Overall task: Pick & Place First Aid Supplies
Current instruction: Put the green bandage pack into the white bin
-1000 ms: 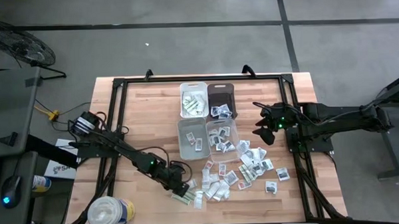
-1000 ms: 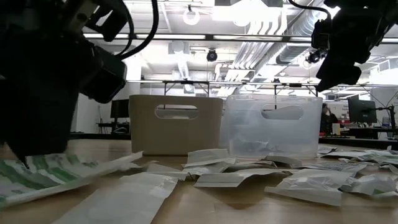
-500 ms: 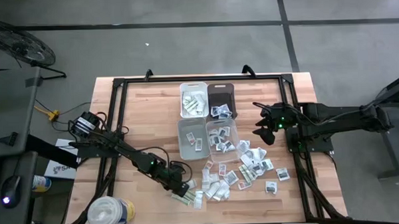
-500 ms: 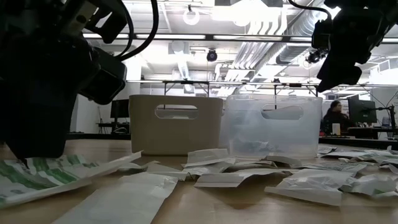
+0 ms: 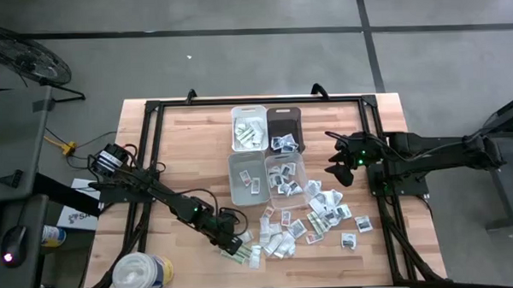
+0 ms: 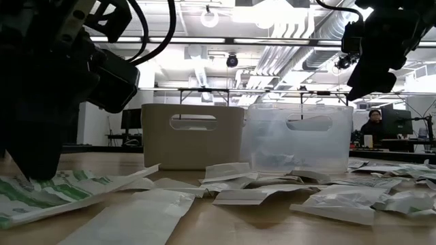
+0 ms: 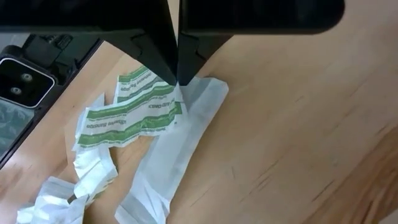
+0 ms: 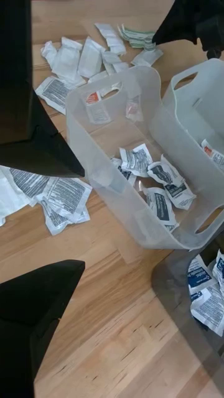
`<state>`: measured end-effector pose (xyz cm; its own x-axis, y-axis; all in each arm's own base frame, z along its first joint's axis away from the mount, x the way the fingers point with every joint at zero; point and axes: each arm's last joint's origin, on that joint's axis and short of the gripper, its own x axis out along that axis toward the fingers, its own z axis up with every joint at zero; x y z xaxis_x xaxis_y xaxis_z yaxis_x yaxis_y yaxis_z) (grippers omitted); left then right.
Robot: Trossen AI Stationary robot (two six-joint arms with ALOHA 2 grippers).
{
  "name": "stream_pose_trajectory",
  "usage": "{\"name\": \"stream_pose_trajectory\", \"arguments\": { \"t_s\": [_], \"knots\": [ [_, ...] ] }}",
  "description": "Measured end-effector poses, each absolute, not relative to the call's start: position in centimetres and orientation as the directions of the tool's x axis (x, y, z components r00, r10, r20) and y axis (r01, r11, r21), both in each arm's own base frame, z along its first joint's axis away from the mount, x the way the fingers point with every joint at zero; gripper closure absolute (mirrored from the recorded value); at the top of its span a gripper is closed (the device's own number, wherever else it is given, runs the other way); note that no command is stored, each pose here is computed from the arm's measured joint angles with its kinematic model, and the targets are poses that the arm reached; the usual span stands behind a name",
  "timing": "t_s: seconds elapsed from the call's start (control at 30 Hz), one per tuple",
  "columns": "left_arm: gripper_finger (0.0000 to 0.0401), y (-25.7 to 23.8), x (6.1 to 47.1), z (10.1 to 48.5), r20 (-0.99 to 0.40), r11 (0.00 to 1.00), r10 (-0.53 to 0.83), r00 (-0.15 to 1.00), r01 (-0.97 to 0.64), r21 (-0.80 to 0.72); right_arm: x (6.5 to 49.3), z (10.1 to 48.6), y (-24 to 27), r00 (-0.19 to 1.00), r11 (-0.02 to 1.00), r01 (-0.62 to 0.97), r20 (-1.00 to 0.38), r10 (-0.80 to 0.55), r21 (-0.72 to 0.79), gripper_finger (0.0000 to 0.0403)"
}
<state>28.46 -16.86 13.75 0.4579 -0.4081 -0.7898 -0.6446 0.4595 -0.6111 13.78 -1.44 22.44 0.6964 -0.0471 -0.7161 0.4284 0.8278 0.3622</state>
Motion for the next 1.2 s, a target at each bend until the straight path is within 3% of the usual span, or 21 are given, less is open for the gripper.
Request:
{"name": "stream_pose_trajectory", "arguments": {
  "t_s": [0.4, 1.2],
  "knots": [
    [0.0400, -16.9, 28.6, 15.2, -0.738, 0.466, -0.433, 0.517, -0.573, -0.675, 13.8, 22.4, -1.4, 0.696, 0.830, 0.427, -0.716, -0.047, 0.360, 0.0181],
    [0.0401, -16.5, 29.8, 20.2, -0.625, 0.506, -0.192, 0.757, -0.470, -0.724, 13.8, 22.5, -1.4, 0.703, 0.842, 0.411, -0.710, -0.048, 0.349, 0.0181]
  ]
}}
